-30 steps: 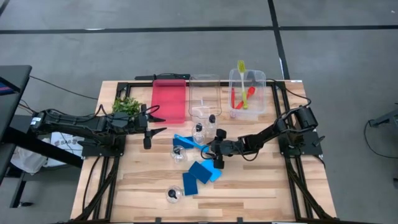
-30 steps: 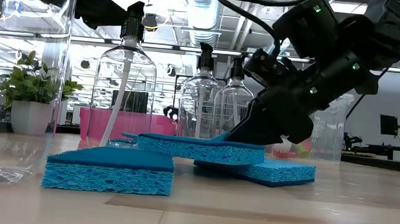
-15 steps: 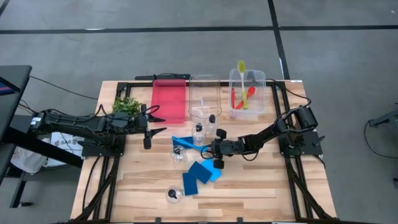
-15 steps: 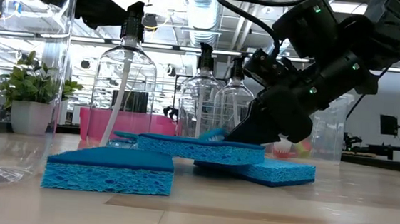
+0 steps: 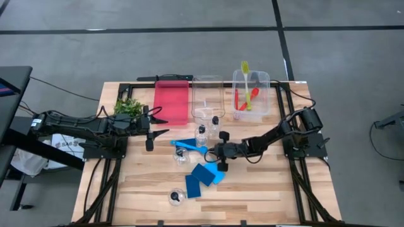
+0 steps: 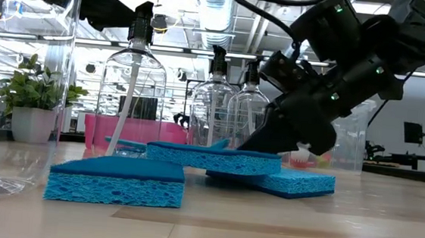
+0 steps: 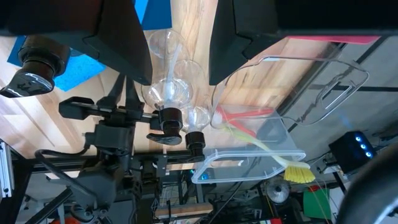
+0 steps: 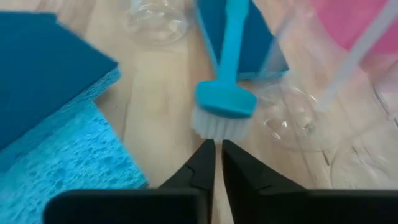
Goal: Pick & Place Kitchen Sink Supplies
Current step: Put the blue dish brush into the right transparent bin
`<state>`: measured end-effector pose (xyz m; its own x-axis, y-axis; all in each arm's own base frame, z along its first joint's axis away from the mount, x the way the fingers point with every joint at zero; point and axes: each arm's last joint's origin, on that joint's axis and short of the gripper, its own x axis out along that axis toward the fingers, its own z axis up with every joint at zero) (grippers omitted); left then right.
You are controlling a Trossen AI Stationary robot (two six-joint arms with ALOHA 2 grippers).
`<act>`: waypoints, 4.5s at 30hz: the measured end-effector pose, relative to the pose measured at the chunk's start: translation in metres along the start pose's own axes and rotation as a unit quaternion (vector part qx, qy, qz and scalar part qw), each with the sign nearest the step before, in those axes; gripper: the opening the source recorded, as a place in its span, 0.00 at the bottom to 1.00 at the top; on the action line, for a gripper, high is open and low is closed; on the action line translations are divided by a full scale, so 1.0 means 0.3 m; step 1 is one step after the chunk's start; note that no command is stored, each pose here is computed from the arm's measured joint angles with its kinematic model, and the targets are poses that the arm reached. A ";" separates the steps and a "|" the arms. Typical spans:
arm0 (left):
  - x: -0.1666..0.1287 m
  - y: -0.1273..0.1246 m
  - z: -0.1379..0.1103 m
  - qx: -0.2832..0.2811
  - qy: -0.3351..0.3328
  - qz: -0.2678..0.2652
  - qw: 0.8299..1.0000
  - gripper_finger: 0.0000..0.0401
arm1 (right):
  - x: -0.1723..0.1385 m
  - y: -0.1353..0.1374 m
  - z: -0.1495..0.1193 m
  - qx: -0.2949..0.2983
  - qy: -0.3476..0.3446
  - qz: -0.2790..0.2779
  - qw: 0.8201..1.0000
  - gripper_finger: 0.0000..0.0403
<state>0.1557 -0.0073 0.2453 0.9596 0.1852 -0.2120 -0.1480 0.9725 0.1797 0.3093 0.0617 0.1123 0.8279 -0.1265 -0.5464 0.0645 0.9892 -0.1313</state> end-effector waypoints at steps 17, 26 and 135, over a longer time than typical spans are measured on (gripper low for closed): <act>0.000 0.000 0.000 0.000 0.000 0.000 1.000 0.40 | -0.027 0.059 -0.004 -0.269 0.006 -0.062 0.961 0.23; 0.000 0.000 0.000 0.000 0.000 0.000 1.000 0.40 | -0.018 0.047 0.021 -0.359 0.005 -0.067 0.931 0.37; 0.002 0.000 0.002 0.001 -0.002 0.000 1.000 0.40 | 0.139 0.048 0.077 -0.476 0.055 -0.031 0.877 0.09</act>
<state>0.1564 -0.0074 0.2456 0.9606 0.1849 -0.2077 -0.1477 0.9721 0.1823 0.3577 0.0724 0.1066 0.7777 -0.2361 -0.5826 -0.4293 0.4776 -0.7666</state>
